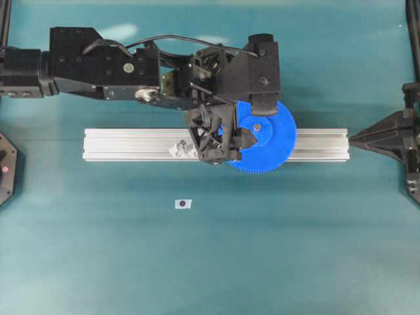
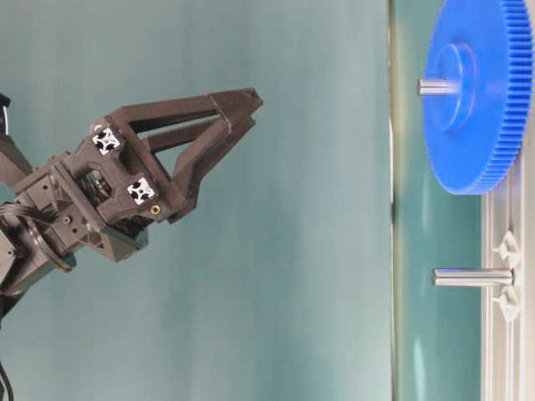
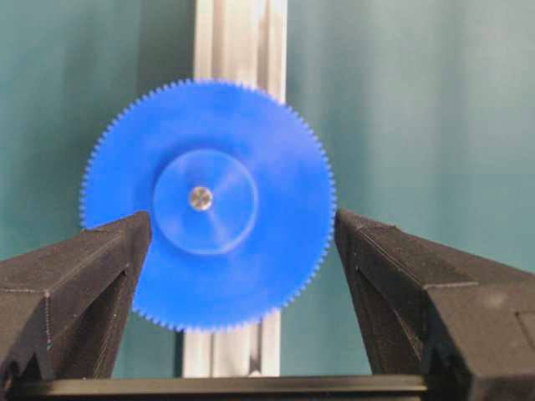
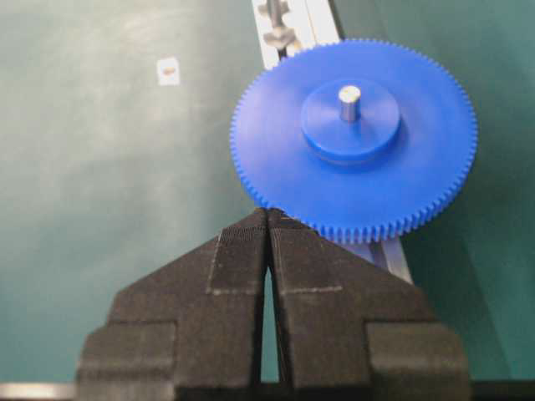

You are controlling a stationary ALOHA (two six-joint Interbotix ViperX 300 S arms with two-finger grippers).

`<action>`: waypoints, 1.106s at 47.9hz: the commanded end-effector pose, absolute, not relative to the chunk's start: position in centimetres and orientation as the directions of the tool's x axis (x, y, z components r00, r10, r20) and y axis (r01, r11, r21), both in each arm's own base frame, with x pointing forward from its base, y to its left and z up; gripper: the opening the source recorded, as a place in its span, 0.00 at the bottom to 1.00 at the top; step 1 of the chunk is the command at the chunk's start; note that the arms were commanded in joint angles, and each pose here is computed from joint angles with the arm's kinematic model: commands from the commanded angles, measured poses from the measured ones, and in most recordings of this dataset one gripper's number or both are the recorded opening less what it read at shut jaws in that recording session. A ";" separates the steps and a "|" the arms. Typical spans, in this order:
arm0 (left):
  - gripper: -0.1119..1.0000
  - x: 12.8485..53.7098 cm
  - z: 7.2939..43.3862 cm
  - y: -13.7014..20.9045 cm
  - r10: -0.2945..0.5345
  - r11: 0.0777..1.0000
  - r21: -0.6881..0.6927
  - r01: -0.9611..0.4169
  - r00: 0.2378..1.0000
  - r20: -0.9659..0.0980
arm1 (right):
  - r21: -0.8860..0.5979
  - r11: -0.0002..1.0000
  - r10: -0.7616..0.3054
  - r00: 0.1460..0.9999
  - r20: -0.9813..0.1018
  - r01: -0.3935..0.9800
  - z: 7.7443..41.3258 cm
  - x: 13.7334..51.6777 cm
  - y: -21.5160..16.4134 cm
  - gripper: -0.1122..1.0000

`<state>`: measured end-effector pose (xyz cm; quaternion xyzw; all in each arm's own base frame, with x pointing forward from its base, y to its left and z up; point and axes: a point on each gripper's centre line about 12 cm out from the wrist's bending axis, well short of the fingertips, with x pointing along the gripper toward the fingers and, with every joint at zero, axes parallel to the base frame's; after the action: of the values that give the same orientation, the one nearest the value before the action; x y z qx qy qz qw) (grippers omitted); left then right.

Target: Insert the large gear onto the shaft.

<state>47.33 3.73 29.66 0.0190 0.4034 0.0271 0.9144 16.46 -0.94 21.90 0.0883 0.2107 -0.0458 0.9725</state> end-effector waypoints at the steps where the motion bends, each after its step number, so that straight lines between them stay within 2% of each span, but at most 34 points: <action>1: 0.87 47.4 31.3 3.5 0.065 0.998 0.059 -0.033 0.704 -0.707 | 0.140 0.982 -0.055 0.908 -0.415 0.124 22.1 16.6 -1.0 0.15; 53: 0.86 47.6 30.9 3.6 0.065 0.998 0.052 -0.041 0.698 -0.713 | 0.132 0.984 -0.056 0.904 -0.425 0.123 22.0 16.5 -1.0 0.15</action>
<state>47.55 3.66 28.99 0.0140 0.4102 0.0277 0.9115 16.37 -0.96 21.70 0.0824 0.2198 -0.0463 0.9710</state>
